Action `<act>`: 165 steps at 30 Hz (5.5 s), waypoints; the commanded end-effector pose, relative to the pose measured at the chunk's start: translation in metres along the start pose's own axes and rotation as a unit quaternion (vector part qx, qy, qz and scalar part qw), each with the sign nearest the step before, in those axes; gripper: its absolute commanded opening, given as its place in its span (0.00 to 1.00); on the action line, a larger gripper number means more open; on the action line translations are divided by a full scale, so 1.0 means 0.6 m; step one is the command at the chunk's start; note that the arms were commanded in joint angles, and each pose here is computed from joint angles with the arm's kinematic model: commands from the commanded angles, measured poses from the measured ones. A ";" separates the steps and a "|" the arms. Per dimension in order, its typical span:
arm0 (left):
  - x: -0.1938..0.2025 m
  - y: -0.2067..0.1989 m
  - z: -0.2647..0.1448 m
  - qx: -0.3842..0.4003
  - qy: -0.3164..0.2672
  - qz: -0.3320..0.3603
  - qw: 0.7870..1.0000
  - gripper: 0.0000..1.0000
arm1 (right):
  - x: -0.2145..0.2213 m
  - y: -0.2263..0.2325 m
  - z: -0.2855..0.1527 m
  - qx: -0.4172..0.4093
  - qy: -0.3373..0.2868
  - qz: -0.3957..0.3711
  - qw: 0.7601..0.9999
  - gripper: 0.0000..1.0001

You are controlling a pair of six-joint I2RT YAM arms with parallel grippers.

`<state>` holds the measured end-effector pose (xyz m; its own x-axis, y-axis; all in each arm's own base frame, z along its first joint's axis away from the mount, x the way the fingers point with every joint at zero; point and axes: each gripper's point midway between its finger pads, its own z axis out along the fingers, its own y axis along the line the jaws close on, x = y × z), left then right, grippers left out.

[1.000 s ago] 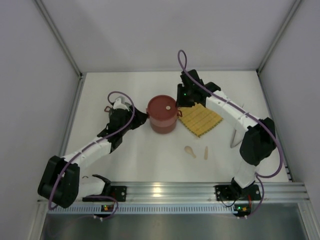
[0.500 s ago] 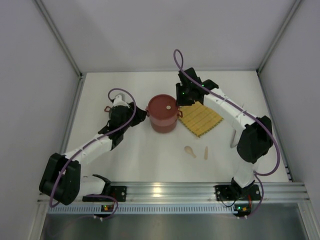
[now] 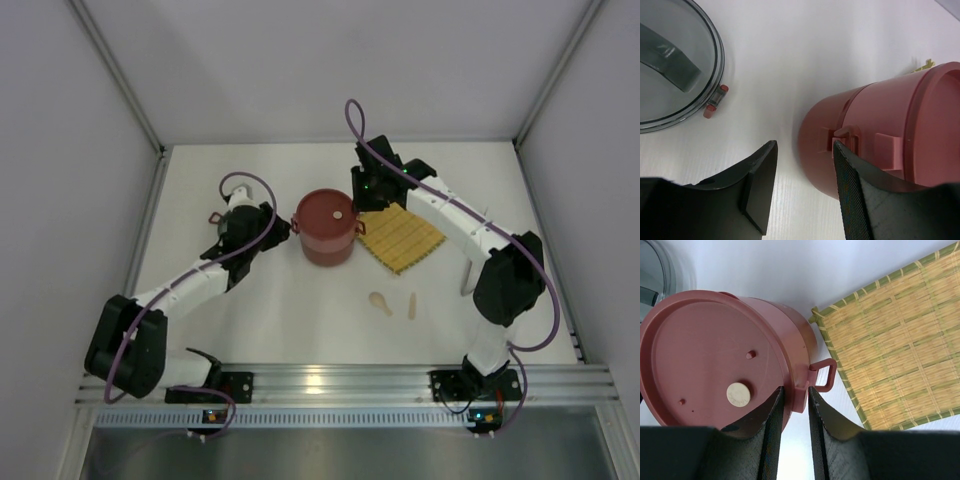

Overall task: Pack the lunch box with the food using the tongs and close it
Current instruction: Open the fastener on the packing box, then close the fastener on the packing box.

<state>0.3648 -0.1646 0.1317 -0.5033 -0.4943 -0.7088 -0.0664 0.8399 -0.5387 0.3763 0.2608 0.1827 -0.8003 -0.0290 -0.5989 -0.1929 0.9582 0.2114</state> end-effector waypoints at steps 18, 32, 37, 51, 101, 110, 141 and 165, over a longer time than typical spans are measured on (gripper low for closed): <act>-0.022 -0.042 -0.044 0.058 0.000 0.017 0.998 0.54 | 0.000 -0.012 -0.012 0.023 0.001 -0.016 1.000 0.25; -0.003 -0.028 0.006 0.027 0.024 0.031 0.999 0.54 | 0.000 -0.012 -0.010 0.024 0.003 -0.015 1.000 0.25; -0.010 -0.021 0.019 0.012 0.013 0.027 0.999 0.53 | 0.001 -0.013 -0.012 0.023 0.002 -0.018 1.000 0.25; -0.012 -0.016 0.046 -0.020 0.024 0.028 0.999 0.53 | -0.010 -0.013 -0.059 0.009 -0.028 -0.020 0.999 0.25; -0.028 -0.024 0.059 -0.054 0.050 0.034 0.997 0.53 | 0.017 -0.026 0.056 -0.108 -0.036 0.082 0.990 0.25; -0.028 -0.027 0.071 -0.058 0.055 0.041 0.996 0.53 | 0.084 0.017 0.004 -0.144 -0.030 0.068 0.987 0.24; -0.036 -0.034 0.086 -0.062 0.056 0.043 0.996 0.53 | 0.139 0.060 -0.037 -0.145 -0.057 0.014 0.988 0.25; -0.078 -0.046 0.054 -0.066 0.027 0.050 0.996 0.56 | 0.168 0.054 -0.066 -0.148 -0.142 -0.058 0.977 0.35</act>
<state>0.4102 -0.1698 0.1274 -0.6201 -0.3838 -0.6842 -0.1560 0.9151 -0.3718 0.2560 0.2668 0.1367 -0.6750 -0.0614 -0.7352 -0.4248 0.8471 0.3193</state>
